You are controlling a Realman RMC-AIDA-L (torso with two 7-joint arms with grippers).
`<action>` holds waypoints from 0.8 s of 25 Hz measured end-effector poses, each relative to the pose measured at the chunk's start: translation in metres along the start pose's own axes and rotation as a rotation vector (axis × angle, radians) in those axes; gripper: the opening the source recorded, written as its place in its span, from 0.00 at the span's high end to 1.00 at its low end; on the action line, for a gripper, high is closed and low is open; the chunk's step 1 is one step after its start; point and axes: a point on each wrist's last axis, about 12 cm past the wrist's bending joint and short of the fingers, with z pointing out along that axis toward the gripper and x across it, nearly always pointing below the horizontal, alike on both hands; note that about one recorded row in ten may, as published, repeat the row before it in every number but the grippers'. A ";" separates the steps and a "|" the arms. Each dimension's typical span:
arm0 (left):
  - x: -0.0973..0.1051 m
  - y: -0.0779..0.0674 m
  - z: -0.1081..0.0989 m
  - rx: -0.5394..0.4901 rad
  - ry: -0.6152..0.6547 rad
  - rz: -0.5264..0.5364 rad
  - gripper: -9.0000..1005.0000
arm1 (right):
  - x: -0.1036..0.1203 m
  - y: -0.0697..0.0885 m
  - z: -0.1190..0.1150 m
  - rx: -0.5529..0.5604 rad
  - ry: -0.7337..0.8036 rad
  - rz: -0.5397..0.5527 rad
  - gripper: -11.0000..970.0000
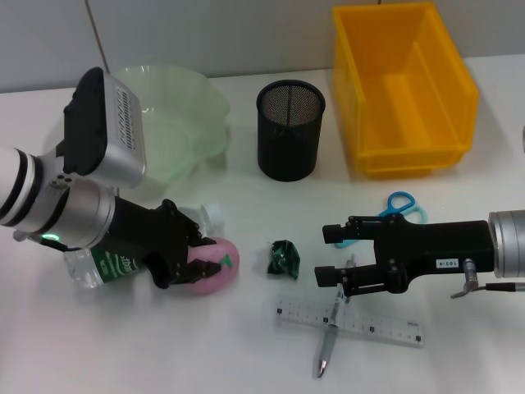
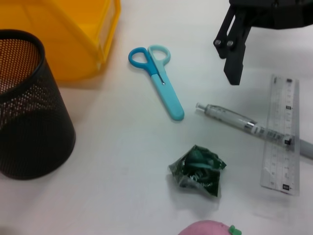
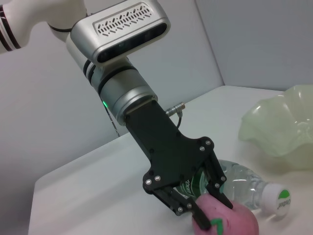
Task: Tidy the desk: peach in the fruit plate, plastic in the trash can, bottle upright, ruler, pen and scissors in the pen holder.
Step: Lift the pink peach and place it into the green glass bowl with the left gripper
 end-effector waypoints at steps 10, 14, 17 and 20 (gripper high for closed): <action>-0.002 0.001 -0.018 0.016 -0.110 -0.047 0.75 | -0.001 -0.001 0.001 0.003 0.001 -0.002 0.18; -0.003 0.000 -0.021 0.015 -0.146 -0.062 0.78 | -0.003 -0.002 0.002 0.005 0.003 -0.006 0.18; -0.002 0.000 -0.023 0.010 -0.170 -0.072 0.79 | -0.003 -0.003 0.002 0.009 0.005 -0.007 0.19; -0.002 0.000 -0.024 0.006 -0.175 -0.075 0.81 | -0.003 -0.004 0.002 0.013 0.007 -0.008 0.19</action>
